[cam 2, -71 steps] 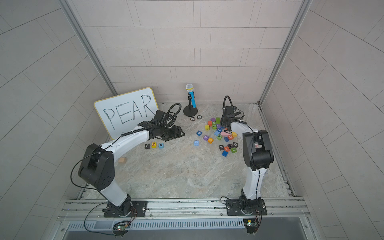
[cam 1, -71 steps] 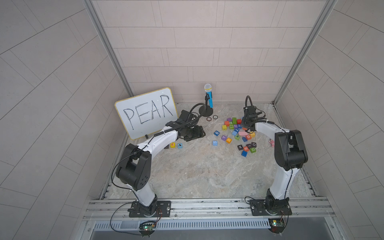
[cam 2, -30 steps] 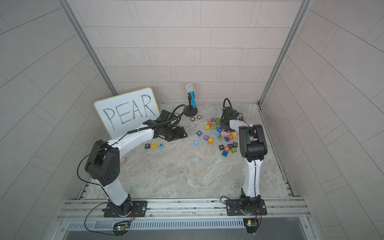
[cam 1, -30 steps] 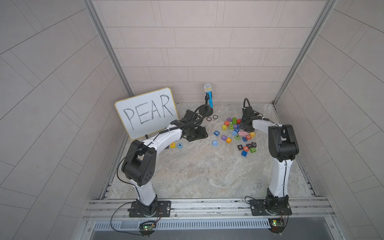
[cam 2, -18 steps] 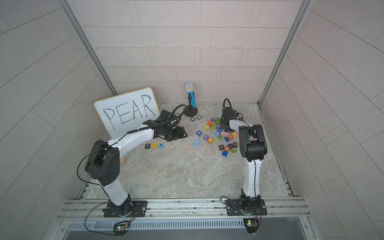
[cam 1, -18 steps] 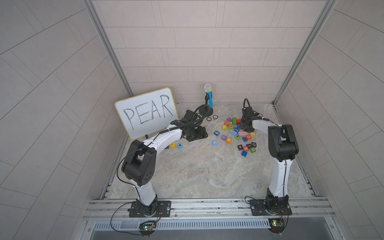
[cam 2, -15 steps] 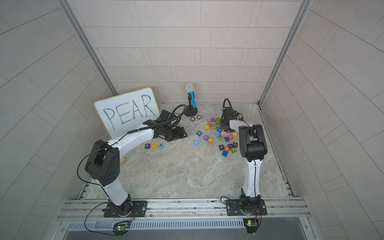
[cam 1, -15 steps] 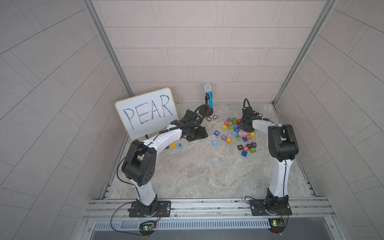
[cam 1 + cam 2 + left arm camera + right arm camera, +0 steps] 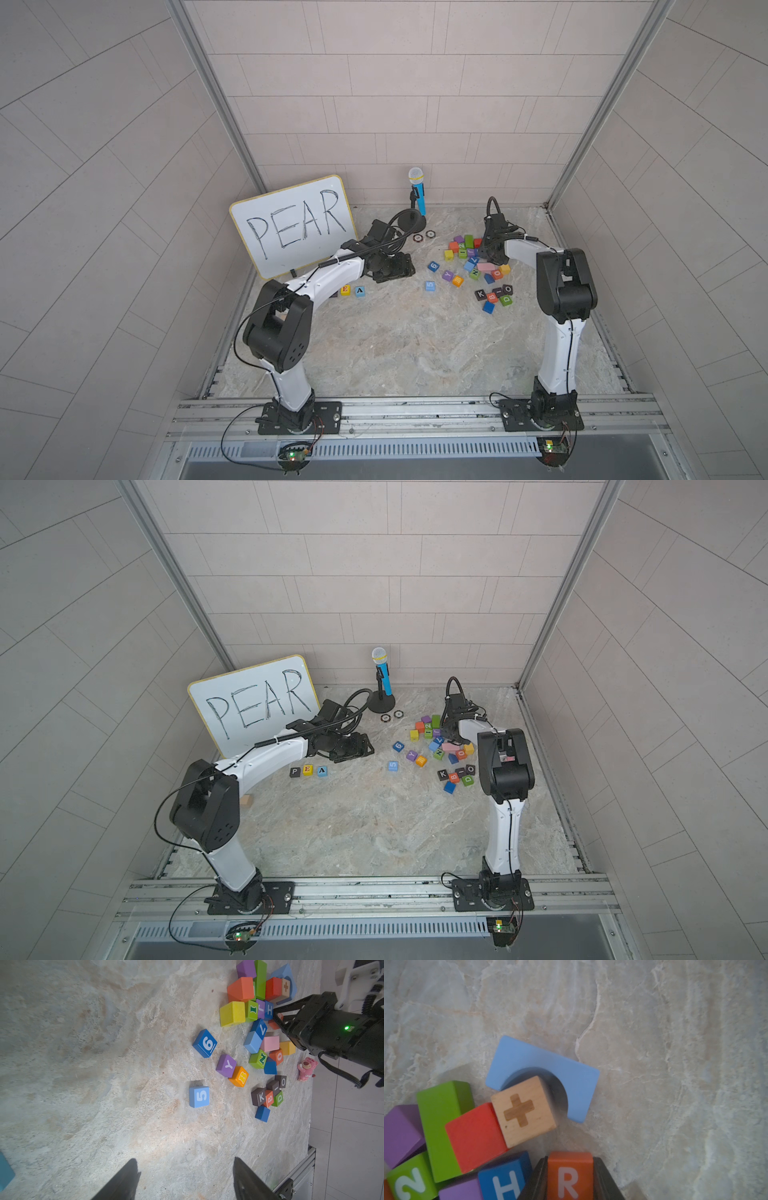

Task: Spell the uppercase word “pear” with letter blocks
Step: Pick up the letter block from the center of the board.

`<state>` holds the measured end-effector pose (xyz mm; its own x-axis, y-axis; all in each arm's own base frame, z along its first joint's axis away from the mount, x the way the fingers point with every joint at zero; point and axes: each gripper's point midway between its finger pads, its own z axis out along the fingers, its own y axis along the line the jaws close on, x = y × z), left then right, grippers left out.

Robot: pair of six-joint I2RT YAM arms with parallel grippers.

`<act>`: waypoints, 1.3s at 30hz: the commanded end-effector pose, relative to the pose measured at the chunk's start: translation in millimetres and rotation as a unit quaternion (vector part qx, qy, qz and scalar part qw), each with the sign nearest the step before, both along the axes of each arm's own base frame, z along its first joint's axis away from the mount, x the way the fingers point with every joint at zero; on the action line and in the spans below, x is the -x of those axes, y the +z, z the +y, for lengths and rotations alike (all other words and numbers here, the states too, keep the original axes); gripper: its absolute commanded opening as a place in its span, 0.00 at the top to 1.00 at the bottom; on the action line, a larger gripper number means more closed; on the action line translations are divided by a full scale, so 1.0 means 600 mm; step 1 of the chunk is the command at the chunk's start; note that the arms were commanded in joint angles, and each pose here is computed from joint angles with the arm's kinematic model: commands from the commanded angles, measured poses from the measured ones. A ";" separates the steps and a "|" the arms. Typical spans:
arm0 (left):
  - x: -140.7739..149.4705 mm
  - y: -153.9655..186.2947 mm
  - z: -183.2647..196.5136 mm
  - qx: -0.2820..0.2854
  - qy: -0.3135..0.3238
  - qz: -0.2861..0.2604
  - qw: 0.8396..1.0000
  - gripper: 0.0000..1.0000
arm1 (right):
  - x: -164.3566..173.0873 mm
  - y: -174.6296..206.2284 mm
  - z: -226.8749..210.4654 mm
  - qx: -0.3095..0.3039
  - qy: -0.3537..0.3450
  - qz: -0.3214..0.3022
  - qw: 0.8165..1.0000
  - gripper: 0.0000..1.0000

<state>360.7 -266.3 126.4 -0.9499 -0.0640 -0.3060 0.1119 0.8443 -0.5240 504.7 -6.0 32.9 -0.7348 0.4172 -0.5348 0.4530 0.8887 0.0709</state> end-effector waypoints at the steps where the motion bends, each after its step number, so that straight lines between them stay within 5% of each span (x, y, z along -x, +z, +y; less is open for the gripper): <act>1: 0.002 0.010 0.005 -0.001 0.002 -0.008 1.000 0.25 | 0.011 -0.007 -0.009 0.001 -0.008 0.011 1.000 0.66; 39: 0.037 0.009 0.038 0.002 0.024 -0.006 1.000 0.25 | 0.041 0.082 0.005 0.003 0.016 -0.030 0.999 0.69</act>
